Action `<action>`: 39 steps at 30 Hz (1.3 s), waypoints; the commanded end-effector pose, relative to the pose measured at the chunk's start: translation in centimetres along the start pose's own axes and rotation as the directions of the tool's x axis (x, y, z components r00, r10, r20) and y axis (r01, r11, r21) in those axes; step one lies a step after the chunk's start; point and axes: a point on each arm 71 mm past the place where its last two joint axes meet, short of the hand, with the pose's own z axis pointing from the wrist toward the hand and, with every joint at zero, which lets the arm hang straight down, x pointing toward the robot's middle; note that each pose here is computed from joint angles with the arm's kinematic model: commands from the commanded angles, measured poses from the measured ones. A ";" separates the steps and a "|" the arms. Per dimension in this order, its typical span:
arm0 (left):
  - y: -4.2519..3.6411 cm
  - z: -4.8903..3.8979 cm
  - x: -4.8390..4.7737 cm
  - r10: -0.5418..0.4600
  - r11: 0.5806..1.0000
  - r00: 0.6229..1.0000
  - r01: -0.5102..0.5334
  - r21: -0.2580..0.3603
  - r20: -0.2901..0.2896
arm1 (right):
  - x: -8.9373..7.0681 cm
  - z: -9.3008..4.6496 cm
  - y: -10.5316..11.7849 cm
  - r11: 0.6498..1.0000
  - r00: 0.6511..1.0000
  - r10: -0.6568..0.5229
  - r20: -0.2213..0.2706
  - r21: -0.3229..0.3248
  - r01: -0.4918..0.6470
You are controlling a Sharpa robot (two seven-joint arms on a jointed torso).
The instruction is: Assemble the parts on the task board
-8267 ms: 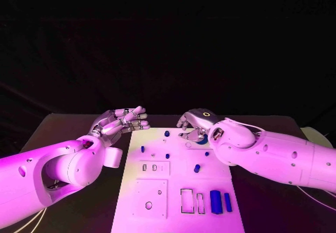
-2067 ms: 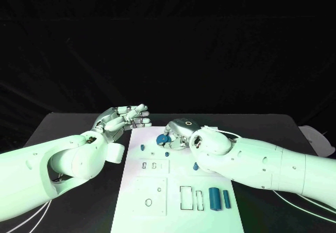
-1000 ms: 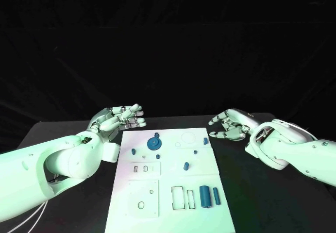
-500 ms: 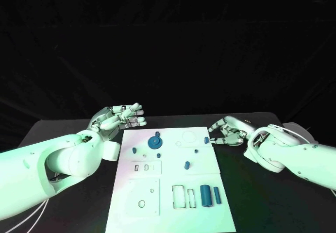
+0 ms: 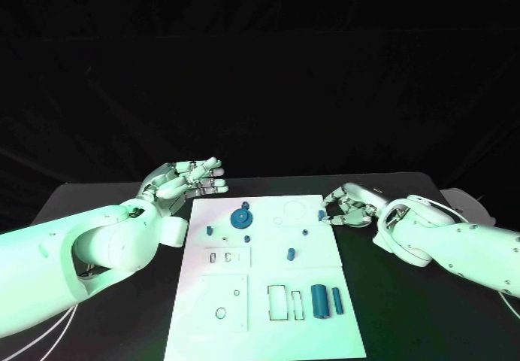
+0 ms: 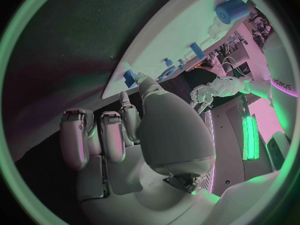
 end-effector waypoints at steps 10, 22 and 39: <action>-0.10 -0.01 0.15 -0.008 1.000 1.000 0.008 0.005 -0.017 | 0.4 0.5 0.1 1.000 1.000 0.009 -0.017 0.004 -0.009; -0.11 -0.03 0.10 -0.008 1.000 1.000 0.008 0.005 -0.016 | 1.0 0.8 0.2 1.000 0.999 0.014 -0.037 0.004 -0.014; -0.11 -0.05 0.06 -0.007 1.000 1.000 0.007 0.004 -0.014 | 1.1 0.9 0.2 1.000 0.999 0.014 -0.044 0.006 -0.013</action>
